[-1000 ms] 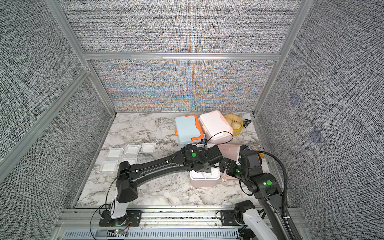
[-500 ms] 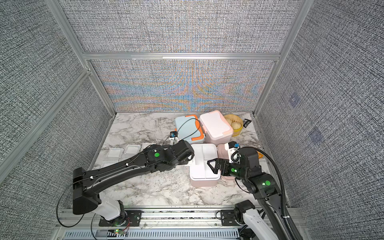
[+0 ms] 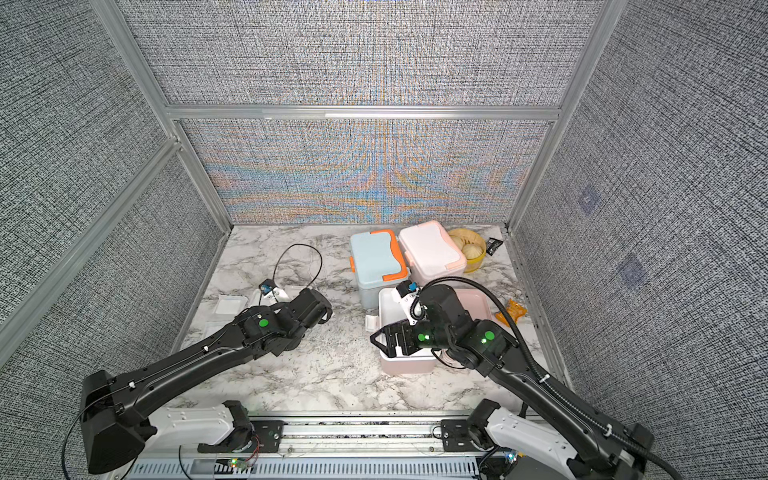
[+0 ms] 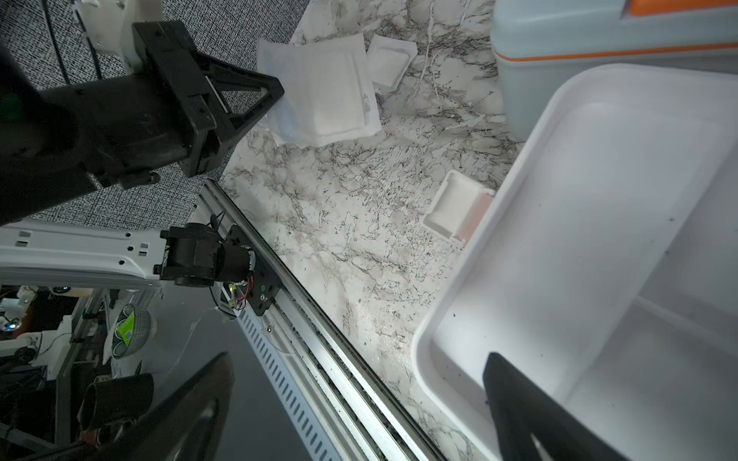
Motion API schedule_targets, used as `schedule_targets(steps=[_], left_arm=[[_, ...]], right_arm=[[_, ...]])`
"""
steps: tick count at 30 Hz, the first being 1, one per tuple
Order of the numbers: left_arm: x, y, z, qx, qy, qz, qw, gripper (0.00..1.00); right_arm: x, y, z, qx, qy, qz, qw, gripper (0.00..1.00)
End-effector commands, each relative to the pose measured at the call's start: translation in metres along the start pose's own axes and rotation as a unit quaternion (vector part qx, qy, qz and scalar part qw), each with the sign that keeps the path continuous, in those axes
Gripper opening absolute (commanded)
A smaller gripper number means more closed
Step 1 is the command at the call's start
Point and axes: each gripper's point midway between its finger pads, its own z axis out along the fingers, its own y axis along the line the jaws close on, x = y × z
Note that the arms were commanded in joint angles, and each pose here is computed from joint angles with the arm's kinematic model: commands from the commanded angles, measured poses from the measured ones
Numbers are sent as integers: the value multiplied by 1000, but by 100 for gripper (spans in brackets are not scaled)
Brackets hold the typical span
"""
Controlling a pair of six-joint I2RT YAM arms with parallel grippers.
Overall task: Open first aid kits and take out gauze
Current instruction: Place the gauze at the center of the board.
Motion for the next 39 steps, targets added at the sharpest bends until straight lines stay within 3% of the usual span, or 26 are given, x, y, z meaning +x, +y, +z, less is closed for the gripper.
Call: schedule_targets(steps=[1, 11, 20, 36, 39], left_arm=[[-10, 28, 14, -36, -33, -91, 995, 0], [13, 77, 62, -105, -29, -237, 965, 0], [35, 92, 96, -152, -10, -299, 942, 0], [27, 107, 113, -174, -52, -325, 928, 0], [30, 105, 117, -175, -43, -322, 930, 16]], right_arm=[[-7, 1, 9, 18, -6, -21, 1000, 99], [0, 0, 26, 30, 19, -26, 999, 99], [3, -3, 27, 38, 25, -26, 999, 99], [4, -5, 26, 43, 26, -29, 998, 99], [4, -5, 25, 43, 26, -30, 998, 99]])
